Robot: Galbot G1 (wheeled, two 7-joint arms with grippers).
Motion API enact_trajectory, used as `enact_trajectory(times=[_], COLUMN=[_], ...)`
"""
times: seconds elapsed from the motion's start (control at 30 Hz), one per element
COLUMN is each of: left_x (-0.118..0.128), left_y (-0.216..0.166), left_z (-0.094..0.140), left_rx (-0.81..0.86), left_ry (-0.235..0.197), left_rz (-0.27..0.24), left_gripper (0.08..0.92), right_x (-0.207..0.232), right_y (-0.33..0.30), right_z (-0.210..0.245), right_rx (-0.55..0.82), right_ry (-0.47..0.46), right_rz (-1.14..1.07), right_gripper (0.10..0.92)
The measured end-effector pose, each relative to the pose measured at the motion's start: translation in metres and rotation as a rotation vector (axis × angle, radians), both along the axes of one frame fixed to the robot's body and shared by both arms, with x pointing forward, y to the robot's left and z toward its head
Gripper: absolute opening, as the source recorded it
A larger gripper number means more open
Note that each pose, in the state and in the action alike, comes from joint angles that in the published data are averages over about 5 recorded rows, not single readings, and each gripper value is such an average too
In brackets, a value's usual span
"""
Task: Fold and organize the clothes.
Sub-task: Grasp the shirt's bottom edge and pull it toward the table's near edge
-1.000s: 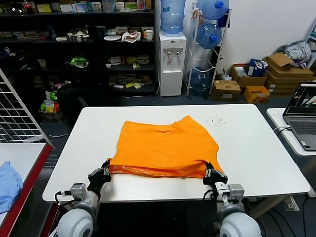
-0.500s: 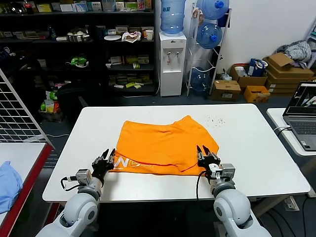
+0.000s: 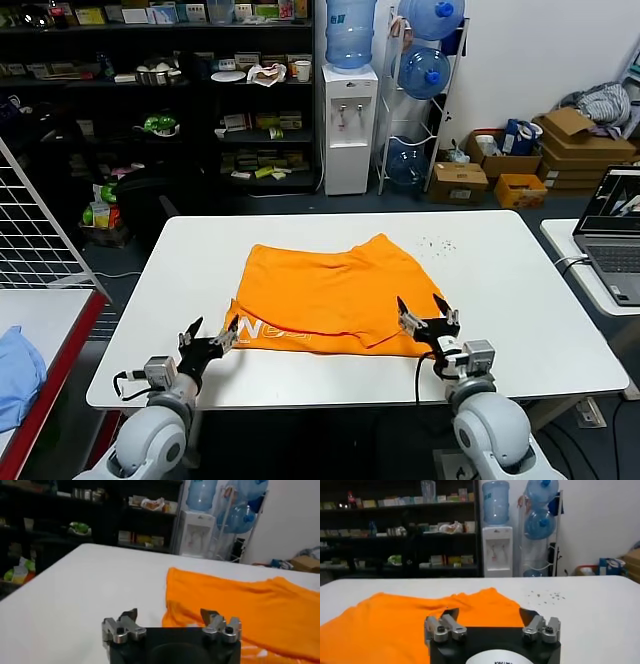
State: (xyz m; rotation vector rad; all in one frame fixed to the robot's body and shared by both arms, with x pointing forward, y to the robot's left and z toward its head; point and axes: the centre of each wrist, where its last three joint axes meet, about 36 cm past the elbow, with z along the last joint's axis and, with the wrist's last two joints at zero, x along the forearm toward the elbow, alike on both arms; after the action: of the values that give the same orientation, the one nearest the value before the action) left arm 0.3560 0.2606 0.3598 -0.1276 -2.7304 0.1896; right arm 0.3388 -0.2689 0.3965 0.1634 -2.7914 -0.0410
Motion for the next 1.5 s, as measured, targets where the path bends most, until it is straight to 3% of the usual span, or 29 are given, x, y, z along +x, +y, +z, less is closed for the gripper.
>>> enact_trajectory(times=[0.1,0.33,0.73,1.1,1.5], left_x=[-0.008,-0.016,-0.013,-0.01,-0.011], left_y=[0.0,0.002,0.011,0.008,0.002], left_z=[-0.006,-0.016,-0.021,-0.022,-0.025], left_rx=[-0.008,-0.015,-0.009,-0.016,-0.02], left_ry=[0.025,0.06,0.071,0.07,0.072], left_rz=[-0.012,-0.03,-0.031,-0.037,-0.053], left_gripper=[0.906,0.921,0.921,0.901,0.571], right_x=[-0.011,-0.023,-0.016,-0.015,-0.017], right_y=[-0.009,-0.022,-0.034,-0.038,-0.041], right_z=[-0.004,-0.011,-0.02,-0.023,-0.024], right_rx=[-0.002,0.008,0.042,0.055,0.066], right_ry=[0.042,0.127,0.202,0.228,0.243], right_rz=[-0.001,-0.002,0.003,0.004,-0.005], right_gripper=[0.919,0.921,0.909,0.618,0.272])
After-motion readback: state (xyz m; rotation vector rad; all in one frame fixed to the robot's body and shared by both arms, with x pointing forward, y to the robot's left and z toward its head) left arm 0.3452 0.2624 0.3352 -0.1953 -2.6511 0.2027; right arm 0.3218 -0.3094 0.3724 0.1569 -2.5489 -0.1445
